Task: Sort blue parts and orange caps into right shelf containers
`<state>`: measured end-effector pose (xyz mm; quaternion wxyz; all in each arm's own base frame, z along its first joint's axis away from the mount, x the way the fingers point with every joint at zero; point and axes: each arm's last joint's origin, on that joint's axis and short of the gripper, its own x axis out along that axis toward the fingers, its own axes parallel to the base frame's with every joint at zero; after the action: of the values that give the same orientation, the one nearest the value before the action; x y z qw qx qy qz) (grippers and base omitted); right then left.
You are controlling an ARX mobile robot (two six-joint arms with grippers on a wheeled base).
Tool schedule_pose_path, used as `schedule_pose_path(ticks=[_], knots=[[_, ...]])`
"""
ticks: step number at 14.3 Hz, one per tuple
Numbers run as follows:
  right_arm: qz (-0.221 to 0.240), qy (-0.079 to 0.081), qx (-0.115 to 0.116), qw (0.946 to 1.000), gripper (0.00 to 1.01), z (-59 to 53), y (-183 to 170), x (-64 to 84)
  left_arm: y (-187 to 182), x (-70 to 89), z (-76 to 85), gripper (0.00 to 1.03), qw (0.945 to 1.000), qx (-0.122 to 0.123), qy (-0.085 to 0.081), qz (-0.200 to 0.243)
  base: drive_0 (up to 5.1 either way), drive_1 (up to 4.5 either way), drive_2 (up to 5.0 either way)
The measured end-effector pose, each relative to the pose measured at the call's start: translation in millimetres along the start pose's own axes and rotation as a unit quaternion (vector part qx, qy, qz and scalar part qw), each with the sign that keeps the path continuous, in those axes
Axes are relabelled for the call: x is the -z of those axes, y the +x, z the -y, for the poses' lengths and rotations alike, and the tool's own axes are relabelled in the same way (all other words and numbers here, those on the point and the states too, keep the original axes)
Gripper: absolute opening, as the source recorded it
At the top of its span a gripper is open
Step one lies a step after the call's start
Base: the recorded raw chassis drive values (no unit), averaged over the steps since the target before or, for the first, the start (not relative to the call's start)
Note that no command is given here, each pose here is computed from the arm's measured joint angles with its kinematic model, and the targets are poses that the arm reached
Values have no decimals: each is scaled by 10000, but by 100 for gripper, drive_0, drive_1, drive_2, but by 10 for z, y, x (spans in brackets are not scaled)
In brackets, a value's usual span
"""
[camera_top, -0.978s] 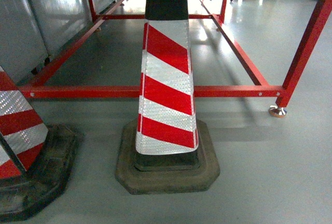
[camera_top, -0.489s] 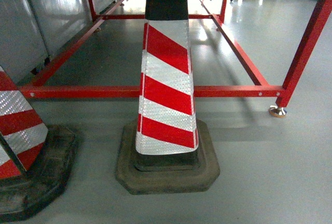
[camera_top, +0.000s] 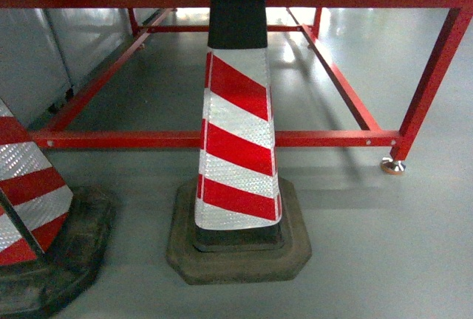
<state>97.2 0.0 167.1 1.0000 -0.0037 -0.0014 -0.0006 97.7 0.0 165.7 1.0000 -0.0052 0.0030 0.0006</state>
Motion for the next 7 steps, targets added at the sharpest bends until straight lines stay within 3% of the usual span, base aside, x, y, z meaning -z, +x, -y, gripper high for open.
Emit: schedule_pose_path(ticks=[7], knots=[[2,32,-6,10000,98,0,0,0,0,-2,0,98,10000,6,4,9,0,0,0]])
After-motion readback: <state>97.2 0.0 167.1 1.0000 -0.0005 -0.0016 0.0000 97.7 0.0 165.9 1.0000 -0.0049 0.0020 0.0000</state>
